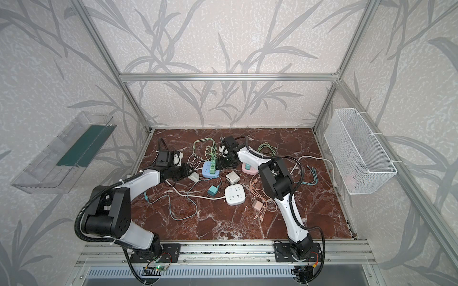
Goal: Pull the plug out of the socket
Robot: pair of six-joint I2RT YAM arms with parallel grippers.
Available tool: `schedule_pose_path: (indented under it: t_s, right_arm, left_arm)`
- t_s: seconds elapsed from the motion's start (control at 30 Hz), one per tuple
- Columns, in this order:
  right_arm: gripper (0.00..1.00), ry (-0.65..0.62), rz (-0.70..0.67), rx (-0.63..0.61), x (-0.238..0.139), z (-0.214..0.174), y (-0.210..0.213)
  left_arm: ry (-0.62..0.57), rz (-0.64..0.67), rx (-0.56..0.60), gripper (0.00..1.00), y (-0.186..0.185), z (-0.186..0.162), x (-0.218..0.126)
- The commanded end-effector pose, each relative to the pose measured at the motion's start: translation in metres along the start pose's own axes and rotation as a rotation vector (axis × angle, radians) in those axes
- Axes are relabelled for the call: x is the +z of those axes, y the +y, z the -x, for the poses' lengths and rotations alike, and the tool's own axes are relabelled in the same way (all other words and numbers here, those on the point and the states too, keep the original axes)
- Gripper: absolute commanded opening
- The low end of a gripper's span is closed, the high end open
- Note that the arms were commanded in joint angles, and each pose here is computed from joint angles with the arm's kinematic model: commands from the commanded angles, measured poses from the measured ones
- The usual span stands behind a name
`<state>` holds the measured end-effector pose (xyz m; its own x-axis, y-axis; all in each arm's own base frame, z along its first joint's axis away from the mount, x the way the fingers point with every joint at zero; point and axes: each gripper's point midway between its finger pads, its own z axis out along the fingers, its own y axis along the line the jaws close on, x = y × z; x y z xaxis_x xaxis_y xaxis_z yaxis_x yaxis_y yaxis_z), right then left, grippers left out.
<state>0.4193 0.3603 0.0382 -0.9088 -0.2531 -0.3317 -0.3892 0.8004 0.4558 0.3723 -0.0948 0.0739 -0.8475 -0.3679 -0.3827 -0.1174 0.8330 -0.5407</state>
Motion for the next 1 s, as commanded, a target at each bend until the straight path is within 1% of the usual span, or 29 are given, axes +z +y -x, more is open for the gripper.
schedule_pose_path:
  t_s: [0.0,0.07,0.17,0.33,0.47,0.6,0.7,0.83,0.97]
  right_arm:
    - [0.64,0.003,-0.034,0.008,-0.006,-0.005,-0.003]
    - [0.64,-0.013,-0.032,0.007,-0.01,-0.001,0.0]
    - [0.66,-0.035,-0.026,0.006,-0.017,0.005,0.004]
    - [0.68,-0.072,-0.023,-0.001,-0.029,0.014,0.01]
    - [0.68,-0.087,-0.029,-0.003,-0.037,0.016,0.012]
    - [0.68,-0.104,-0.045,0.0,-0.046,0.017,0.012]
    - [0.68,-0.126,-0.062,0.002,-0.054,0.018,0.011]
    - [0.67,-0.139,-0.089,0.016,-0.062,0.012,0.008]
    - [0.66,-0.172,-0.127,0.03,-0.072,0.005,0.008]
  left_arm:
    - [0.024,0.056,-0.012,0.27,0.016,-0.008,0.003]
    - [0.03,0.073,-0.007,0.29,0.018,-0.009,0.002]
    - [0.03,0.094,-0.001,0.38,0.021,-0.009,0.0]
    - [0.028,0.129,0.012,0.47,0.025,-0.006,-0.004]
    - [0.031,0.157,0.017,0.49,0.028,-0.005,-0.007]
    - [0.006,0.178,0.026,0.51,0.028,0.0,-0.015]
    - [-0.011,0.221,0.036,0.55,0.031,0.005,-0.022]
    - [-0.02,0.273,0.051,0.57,0.035,0.009,-0.032]
    - [-0.05,0.286,0.065,0.6,0.032,0.015,-0.038]
